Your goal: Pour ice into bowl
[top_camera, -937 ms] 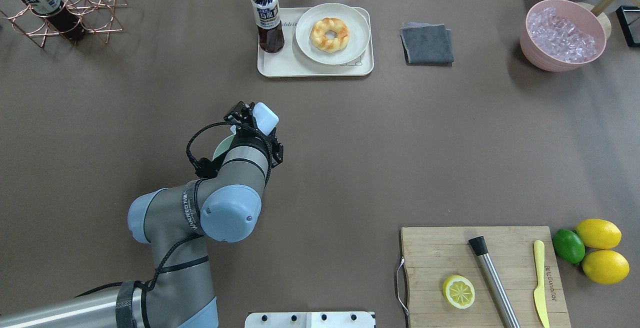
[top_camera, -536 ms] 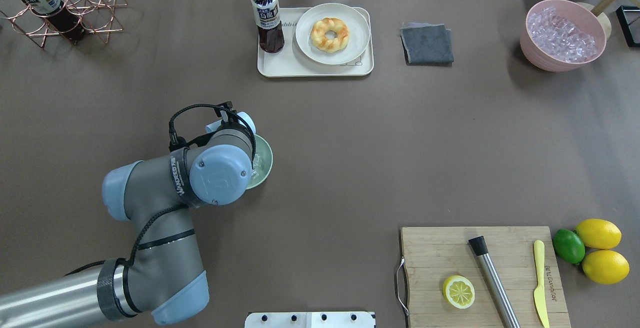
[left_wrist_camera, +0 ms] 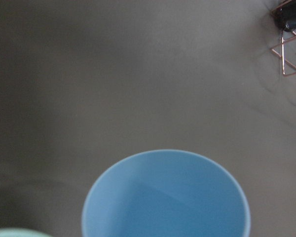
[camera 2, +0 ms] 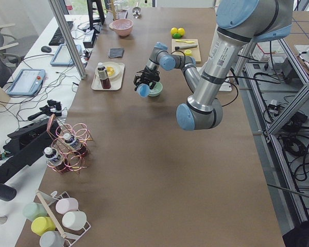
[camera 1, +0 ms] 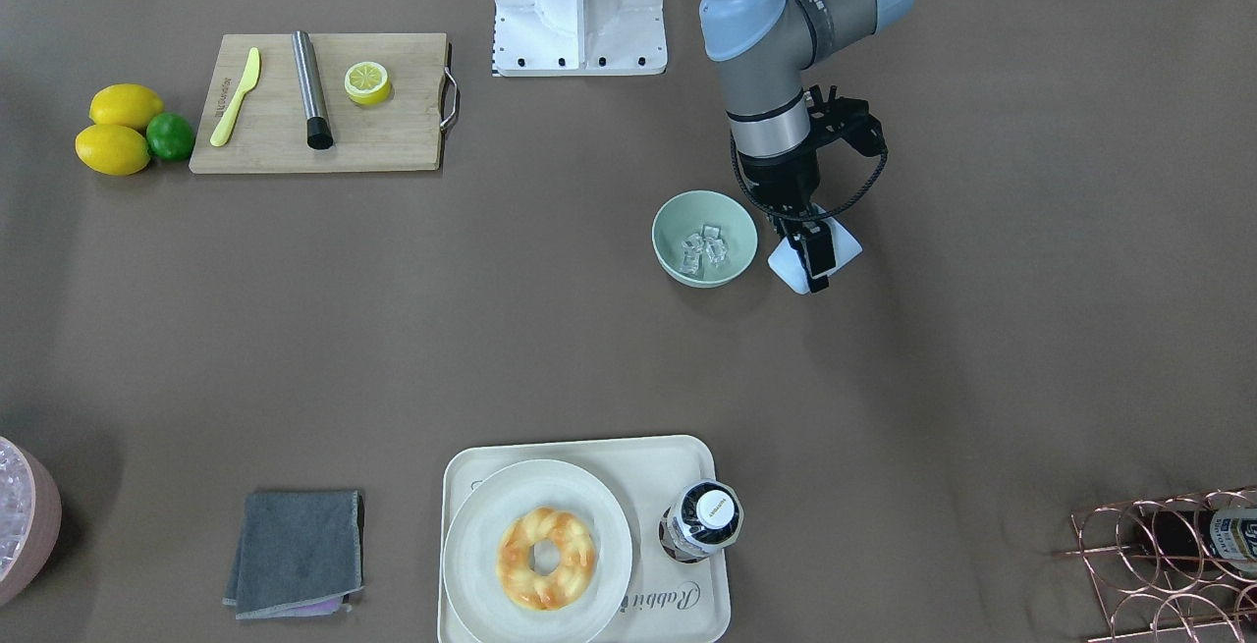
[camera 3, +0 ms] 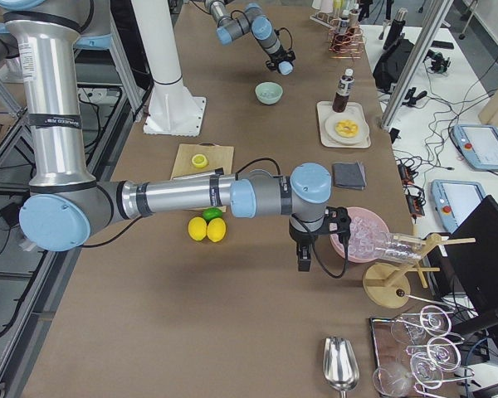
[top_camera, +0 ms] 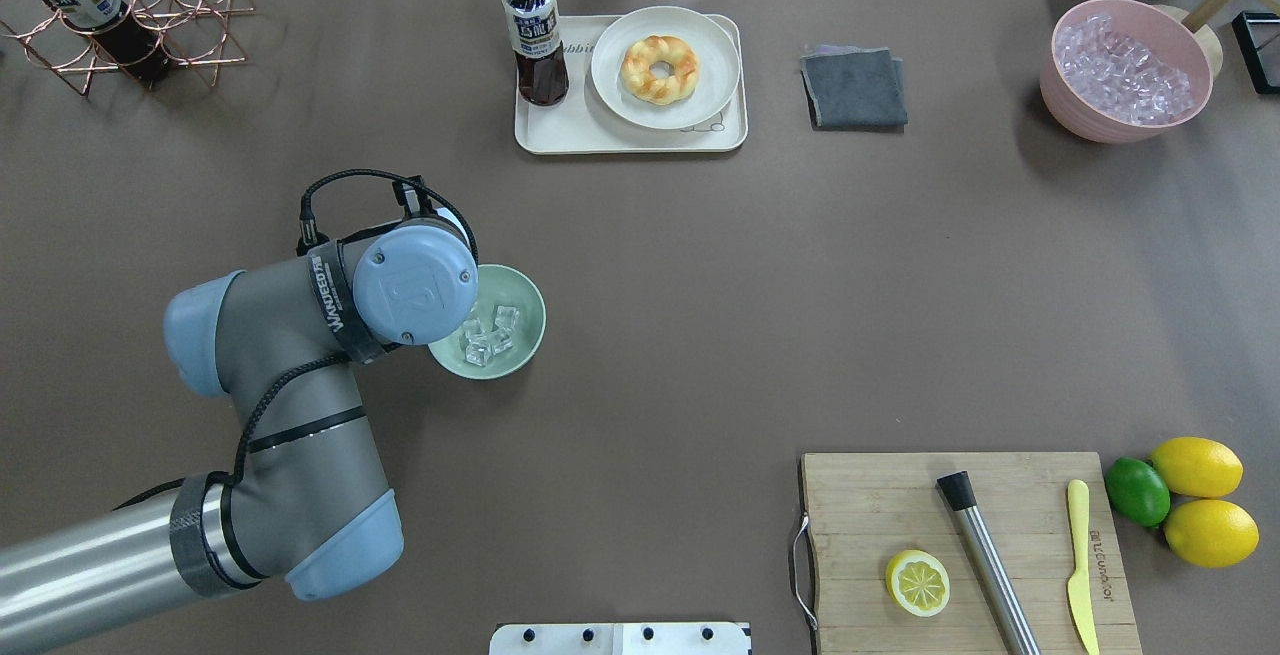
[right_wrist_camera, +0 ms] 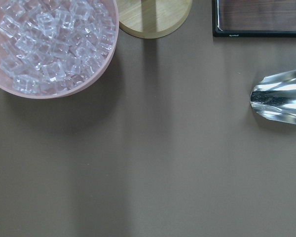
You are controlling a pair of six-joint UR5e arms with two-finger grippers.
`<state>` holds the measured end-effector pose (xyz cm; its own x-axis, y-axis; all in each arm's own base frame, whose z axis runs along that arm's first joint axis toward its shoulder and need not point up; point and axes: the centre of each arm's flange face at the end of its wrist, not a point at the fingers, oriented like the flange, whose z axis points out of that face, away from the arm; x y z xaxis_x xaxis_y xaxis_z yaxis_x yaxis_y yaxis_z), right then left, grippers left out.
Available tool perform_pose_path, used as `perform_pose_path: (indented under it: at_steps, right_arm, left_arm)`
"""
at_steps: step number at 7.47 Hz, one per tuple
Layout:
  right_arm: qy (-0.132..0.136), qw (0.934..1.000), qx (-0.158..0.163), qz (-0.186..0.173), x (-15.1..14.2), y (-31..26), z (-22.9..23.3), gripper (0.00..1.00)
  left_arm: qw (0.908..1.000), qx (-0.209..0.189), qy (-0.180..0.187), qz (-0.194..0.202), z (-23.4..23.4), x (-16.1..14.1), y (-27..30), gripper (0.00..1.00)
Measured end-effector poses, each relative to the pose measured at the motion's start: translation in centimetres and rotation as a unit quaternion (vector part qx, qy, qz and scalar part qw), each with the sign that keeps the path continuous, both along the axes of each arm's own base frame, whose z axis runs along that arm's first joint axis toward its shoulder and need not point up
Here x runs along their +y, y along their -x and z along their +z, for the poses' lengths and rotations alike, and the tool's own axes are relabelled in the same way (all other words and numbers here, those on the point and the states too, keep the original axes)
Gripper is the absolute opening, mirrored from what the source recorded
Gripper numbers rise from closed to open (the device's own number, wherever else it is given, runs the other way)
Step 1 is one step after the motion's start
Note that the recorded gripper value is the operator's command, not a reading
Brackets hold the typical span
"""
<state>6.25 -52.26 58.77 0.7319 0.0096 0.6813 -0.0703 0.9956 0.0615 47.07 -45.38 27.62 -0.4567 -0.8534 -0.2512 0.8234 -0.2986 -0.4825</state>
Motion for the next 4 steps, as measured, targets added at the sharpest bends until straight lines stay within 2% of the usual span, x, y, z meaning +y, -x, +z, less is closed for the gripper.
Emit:
perform_pose_path:
  at_steps: [2,4]
  right_arm:
    - [0.011,0.9999,0.001,0.007,-1.7,1.6,-2.3,0.99]
    - [0.022,0.9996,0.001,0.02,-3.4,5.0,-5.5,0.99]
  left_arm:
    - [0.9968,-0.068,0.028,0.033,4.0,-0.9,2.1,0.49]
    - [0.9848,-0.146,0.056,0.075,9.7,-1.8,4.5,0.48]
